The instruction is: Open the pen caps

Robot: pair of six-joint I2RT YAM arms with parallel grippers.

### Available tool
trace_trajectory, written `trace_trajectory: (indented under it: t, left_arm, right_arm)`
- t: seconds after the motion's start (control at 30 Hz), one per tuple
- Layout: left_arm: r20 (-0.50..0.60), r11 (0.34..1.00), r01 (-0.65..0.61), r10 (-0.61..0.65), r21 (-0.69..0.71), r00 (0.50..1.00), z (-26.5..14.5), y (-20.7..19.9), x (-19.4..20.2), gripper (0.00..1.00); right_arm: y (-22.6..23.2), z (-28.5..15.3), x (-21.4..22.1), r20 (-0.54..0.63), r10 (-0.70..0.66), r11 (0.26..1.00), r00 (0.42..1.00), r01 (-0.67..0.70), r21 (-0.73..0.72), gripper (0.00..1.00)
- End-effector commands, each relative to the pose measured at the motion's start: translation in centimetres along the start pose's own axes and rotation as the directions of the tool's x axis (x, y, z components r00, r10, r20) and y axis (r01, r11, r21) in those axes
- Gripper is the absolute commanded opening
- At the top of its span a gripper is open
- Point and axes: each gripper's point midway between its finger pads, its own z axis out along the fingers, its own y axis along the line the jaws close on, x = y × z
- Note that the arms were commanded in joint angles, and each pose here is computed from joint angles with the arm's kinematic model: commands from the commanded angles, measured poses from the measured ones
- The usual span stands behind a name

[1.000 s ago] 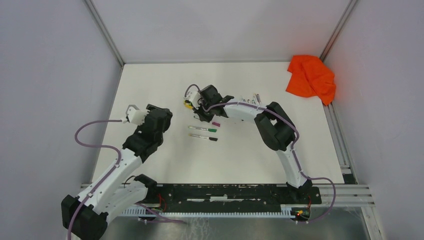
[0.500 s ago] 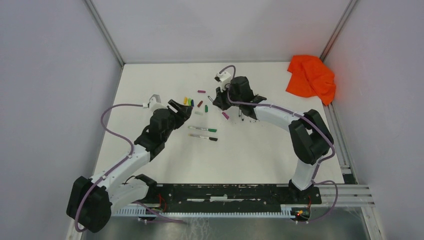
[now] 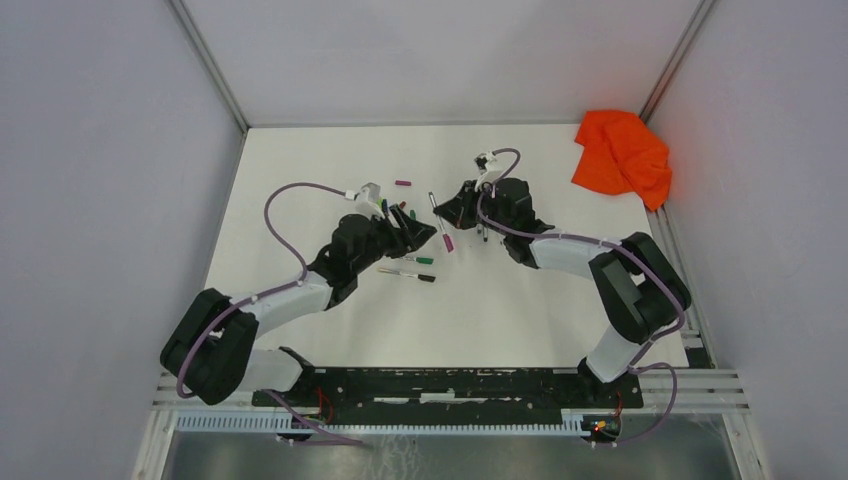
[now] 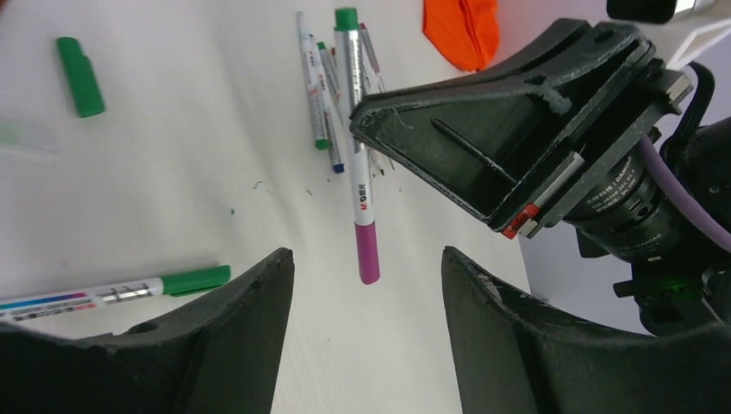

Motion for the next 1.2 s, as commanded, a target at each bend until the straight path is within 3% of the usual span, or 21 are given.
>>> trace_trajectory:
  t: [0.0, 0.5, 0.73, 1.0, 1.17]
  left_arm:
    - [0.018, 0.982, -0.129, 0.128, 0.137, 0.992, 1.3, -4.1, -0.4, 0.69]
    - [-0.025, 0.978, -0.153, 0.158, 0.140, 0.987, 3.1, -4.2, 2.3, 0.61]
    - [-0.029, 0.975, -0.156, 0.163, 0.158, 0.986, 3.5, -4.9, 2.6, 0.53]
    - [-0.053, 0.971, -0.158, 0.170, 0.177, 0.984, 3.7, -5.1, 3.4, 0.35]
    - [-0.057, 0.966, -0.168, 0.182, 0.198, 0.982, 3.4, -5.5, 3.5, 0.03]
  right_arm:
    - [3.8, -1.3, -5.0, 0.170, 0.077, 0.989, 0.982, -0.055, -0.134, 0.00]
    - [4.6, -2.2, -5.4, 0.189, 0.165, 0.974, 0.968, -0.130, -0.185, 0.00]
    - [4.7, -2.6, -4.9, 0.186, 0.194, 0.968, 0.963, -0.156, -0.198, 0.00]
    - [4.6, -3.1, -4.7, 0.196, 0.232, 0.958, 0.953, -0.189, -0.214, 0.00]
    - [4.4, -3.5, -4.7, 0.208, 0.237, 0.959, 0.949, -0.194, -0.208, 0.00]
